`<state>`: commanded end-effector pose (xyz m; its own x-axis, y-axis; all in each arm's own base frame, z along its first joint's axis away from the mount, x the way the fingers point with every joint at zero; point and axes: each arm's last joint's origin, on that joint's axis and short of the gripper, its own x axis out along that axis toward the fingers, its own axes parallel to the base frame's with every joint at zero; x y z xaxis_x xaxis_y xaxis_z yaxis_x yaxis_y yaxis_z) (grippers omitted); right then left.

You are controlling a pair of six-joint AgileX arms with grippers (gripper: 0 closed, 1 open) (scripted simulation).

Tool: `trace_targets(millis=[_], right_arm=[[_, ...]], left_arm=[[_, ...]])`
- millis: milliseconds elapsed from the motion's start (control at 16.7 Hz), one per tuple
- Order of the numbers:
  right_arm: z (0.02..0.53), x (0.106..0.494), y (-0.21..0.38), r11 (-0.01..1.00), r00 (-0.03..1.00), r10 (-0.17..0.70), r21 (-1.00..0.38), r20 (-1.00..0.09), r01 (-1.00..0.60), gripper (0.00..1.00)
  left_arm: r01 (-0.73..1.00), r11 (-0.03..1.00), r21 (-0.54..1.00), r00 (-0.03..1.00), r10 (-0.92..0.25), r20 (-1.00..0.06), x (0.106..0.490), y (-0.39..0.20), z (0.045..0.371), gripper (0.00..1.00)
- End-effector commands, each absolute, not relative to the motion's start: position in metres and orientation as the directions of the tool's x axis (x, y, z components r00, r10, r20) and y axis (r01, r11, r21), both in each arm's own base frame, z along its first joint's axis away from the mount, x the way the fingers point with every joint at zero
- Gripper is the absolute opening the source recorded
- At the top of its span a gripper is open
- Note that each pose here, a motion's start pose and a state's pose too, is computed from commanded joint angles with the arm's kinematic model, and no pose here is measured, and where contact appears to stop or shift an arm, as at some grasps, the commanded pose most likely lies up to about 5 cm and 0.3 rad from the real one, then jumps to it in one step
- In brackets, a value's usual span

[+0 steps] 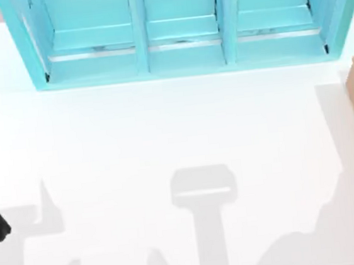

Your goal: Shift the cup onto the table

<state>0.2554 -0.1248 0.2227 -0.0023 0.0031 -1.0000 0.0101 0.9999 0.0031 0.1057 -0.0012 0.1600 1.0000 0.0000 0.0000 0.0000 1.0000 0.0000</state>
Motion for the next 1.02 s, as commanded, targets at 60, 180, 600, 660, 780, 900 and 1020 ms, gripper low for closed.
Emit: trace_targets(millis=[60,180,600,660,780,900,1020], right_arm=[[0.213,0.256,-0.125,1.0,-0.002,0.003,0.003,-1.0,0.01,1.0],[0.191,0.256,-0.125,1.0,-0.002,0.003,0.003,-1.0,0.01,1.0],[0.15,0.252,-0.124,1.0,-0.002,0.003,0.003,-1.0,0.01,1.0],[0.15,0.252,-0.124,1.0,-0.002,0.003,0.003,-1.0,0.01,1.0],[0.15,0.252,-0.124,1.0,-0.002,0.003,0.003,-1.0,0.01,0.92],[0.15,0.252,-0.124,1.0,-0.002,0.003,0.003,-1.0,0.01,0.77],[0.15,0.252,-0.124,1.0,-0.002,0.003,0.003,-1.0,0.01,0.62]], left_arm=[[0.0,1.0,0.0,1.0,0.0,0.0,0.106,-0.001,0.16,1.0],[0.0,1.0,0.0,1.0,0.0,0.0,0.106,-0.001,0.16,1.0],[0.0,1.0,0.0,1.0,0.0,0.0,0.106,-0.001,0.16,1.0],[0.0,1.0,0.0,1.0,0.0,0.0,0.106,-0.001,0.16,1.0],[0.0,1.0,0.0,1.0,0.0,0.0,0.106,-0.001,0.16,1.0],[0.0,1.0,0.0,1.0,0.0,0.0,0.106,-0.001,0.16,1.0],[0.0,1.0,0.0,1.0,0.0,0.0,0.106,-0.001,0.16,1.0]])
